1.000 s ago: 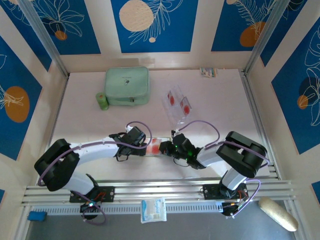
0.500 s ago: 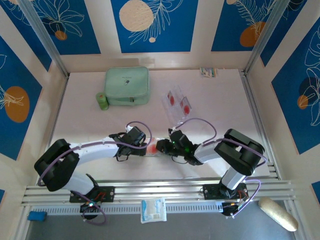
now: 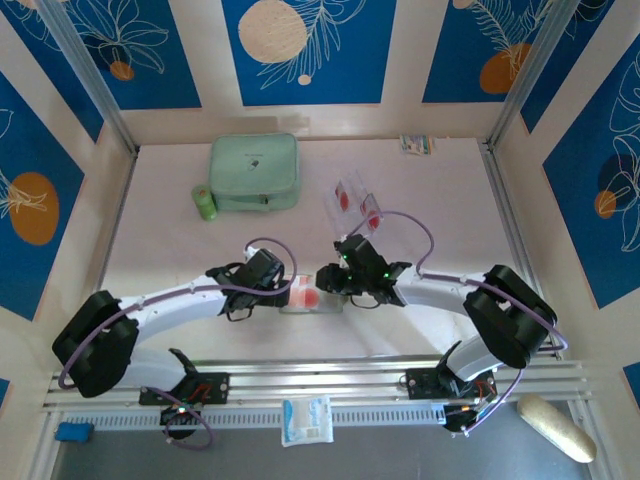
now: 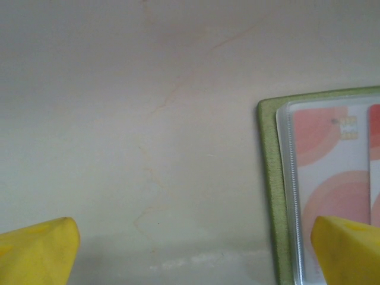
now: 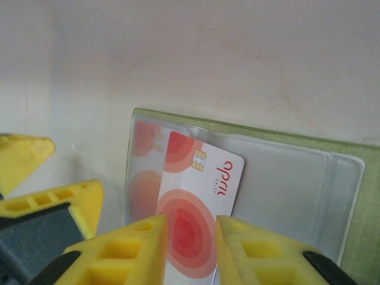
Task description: Put the credit cards into the card holder
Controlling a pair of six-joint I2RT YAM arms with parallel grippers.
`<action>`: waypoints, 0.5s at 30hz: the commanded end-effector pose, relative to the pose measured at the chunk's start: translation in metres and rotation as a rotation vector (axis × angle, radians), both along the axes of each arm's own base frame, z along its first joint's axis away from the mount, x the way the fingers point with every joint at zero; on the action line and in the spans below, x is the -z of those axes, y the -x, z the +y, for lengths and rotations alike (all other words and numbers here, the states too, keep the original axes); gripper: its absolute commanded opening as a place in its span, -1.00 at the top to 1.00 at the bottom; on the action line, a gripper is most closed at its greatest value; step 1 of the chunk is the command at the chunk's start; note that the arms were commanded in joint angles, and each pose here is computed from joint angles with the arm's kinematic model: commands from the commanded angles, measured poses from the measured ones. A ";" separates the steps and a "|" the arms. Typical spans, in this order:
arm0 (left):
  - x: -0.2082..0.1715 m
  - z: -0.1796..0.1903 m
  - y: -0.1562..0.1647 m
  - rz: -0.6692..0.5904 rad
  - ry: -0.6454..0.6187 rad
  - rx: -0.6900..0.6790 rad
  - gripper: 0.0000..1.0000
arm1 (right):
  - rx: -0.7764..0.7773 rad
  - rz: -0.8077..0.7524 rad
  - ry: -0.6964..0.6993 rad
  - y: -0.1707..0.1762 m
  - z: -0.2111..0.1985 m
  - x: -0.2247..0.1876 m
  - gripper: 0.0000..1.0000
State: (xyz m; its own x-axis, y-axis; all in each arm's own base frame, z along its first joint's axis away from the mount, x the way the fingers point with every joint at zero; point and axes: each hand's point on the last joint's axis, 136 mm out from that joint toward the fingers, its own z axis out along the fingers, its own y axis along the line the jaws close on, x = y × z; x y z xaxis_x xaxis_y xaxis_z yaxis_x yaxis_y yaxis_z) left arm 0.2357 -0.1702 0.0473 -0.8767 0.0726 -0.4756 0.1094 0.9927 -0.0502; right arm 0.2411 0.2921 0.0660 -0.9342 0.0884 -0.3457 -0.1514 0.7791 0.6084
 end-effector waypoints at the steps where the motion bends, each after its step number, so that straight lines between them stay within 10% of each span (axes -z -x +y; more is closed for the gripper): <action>1: 0.009 0.018 0.007 0.027 -0.043 -0.039 -1.00 | -0.068 0.059 0.105 0.010 -0.006 0.013 0.67; 15: 0.032 0.026 0.013 0.081 -0.072 -0.058 -1.00 | -0.166 0.123 0.203 0.013 0.019 0.041 0.88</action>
